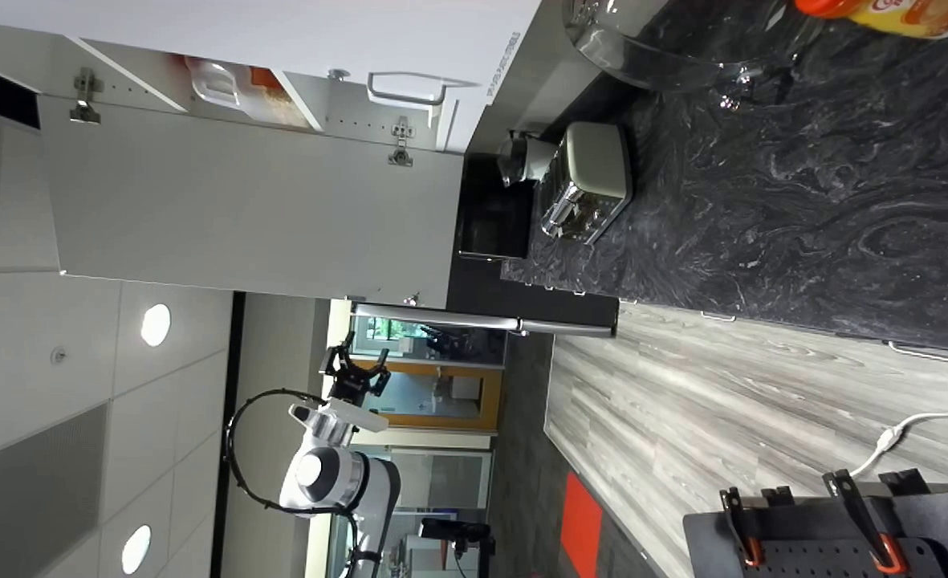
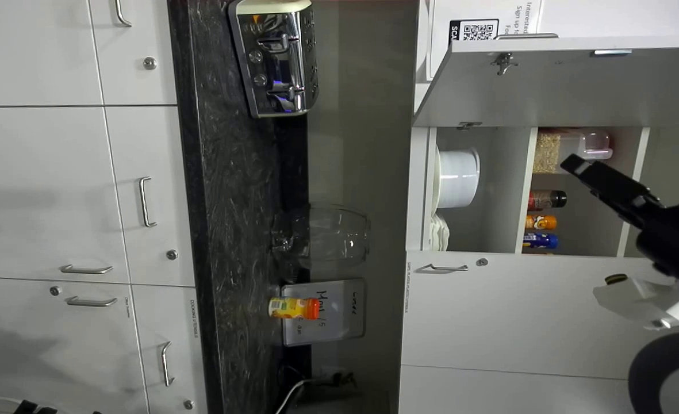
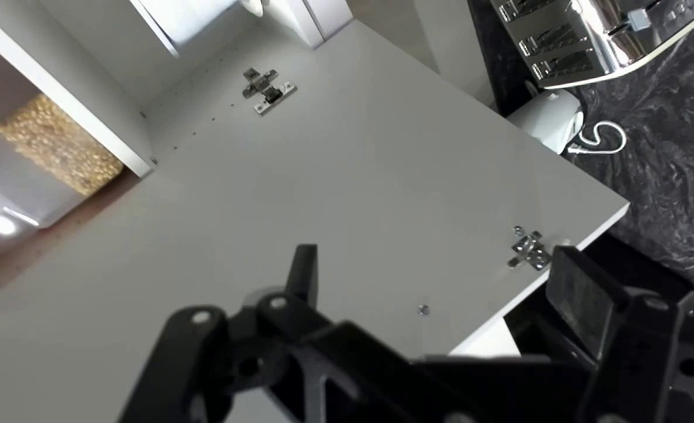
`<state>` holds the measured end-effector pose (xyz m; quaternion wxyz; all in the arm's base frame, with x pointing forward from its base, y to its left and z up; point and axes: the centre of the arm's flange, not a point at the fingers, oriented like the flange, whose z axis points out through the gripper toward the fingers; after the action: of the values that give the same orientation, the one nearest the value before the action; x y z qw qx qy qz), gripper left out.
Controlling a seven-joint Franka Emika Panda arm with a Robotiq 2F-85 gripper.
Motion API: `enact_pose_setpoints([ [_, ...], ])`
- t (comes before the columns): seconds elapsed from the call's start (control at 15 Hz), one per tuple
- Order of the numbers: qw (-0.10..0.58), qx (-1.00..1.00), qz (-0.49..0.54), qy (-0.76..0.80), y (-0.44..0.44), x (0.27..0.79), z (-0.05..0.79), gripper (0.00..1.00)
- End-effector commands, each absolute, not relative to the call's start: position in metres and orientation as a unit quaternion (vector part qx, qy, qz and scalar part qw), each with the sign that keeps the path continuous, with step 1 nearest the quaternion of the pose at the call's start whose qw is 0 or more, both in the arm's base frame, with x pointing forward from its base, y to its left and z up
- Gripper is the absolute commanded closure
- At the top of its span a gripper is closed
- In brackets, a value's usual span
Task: Open the left door of the third upper cabinet from the left
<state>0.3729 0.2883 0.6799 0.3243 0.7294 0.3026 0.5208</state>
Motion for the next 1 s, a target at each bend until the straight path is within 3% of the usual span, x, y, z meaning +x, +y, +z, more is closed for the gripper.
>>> enact_pose_setpoints([
  [0.0,0.253,0.759,0.537,0.266,0.24,0.362,0.708,0.0],
  [0.6,0.141,0.804,0.526,0.238,0.193,0.378,0.701,0.0],
  [0.67,0.165,0.796,0.528,0.245,0.197,0.382,0.7,0.0],
  [0.93,0.153,0.799,0.526,0.247,0.195,0.382,0.699,0.0],
])
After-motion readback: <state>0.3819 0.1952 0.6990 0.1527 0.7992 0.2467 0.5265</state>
